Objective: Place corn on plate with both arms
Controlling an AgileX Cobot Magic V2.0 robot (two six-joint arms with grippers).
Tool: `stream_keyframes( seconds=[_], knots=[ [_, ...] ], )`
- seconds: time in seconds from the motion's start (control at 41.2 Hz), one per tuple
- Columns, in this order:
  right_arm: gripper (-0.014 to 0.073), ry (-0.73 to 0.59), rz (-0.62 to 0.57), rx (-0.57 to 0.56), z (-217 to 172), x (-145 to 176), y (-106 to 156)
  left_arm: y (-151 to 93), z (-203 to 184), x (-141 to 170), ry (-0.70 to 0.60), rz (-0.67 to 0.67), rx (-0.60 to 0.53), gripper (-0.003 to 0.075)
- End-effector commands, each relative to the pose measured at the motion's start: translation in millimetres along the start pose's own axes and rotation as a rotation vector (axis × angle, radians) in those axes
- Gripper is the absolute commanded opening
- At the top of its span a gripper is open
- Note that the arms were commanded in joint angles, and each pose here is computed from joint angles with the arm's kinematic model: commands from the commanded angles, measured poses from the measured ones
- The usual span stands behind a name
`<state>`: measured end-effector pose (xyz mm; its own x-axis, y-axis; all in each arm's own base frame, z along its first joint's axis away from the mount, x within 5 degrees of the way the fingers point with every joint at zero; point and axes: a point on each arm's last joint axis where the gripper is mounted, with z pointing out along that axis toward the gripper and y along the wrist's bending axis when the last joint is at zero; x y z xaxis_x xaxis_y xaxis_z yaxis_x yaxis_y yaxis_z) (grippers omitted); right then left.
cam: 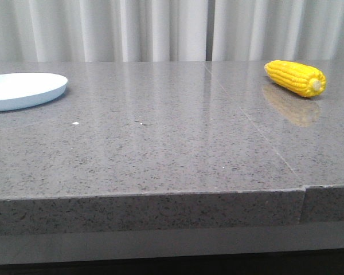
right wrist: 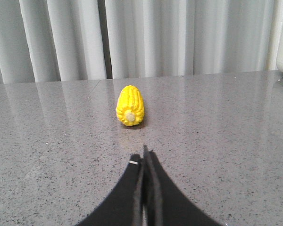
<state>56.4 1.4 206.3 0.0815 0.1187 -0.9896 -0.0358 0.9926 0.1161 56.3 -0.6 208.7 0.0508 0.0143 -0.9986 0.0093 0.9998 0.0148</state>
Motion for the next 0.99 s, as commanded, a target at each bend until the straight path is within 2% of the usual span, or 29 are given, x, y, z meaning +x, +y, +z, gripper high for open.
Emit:
stream_keyframes(
  seconds=[0.0, 0.679, 0.825, 0.971],
  knots=[
    [-0.0068, -0.107, -0.006, 0.001, -2, -13, 1, 0, -2, -8, -0.106, -0.018, -0.004, -0.0020],
    [-0.0068, -0.116, -0.006, 0.001, -2, -14, 1, 0, -2, -9, -0.119, -0.018, -0.004, -0.0020],
    [-0.0068, -0.180, -0.006, -0.001, -3, -24, 1, 1, -4, -22, -0.206, -0.018, -0.005, -0.0020],
    [-0.0068, -0.212, -0.005, -0.013, -8, -52, 5, 1, -11, -54, -0.296, -0.019, -0.006, -0.0020]
  ],
)
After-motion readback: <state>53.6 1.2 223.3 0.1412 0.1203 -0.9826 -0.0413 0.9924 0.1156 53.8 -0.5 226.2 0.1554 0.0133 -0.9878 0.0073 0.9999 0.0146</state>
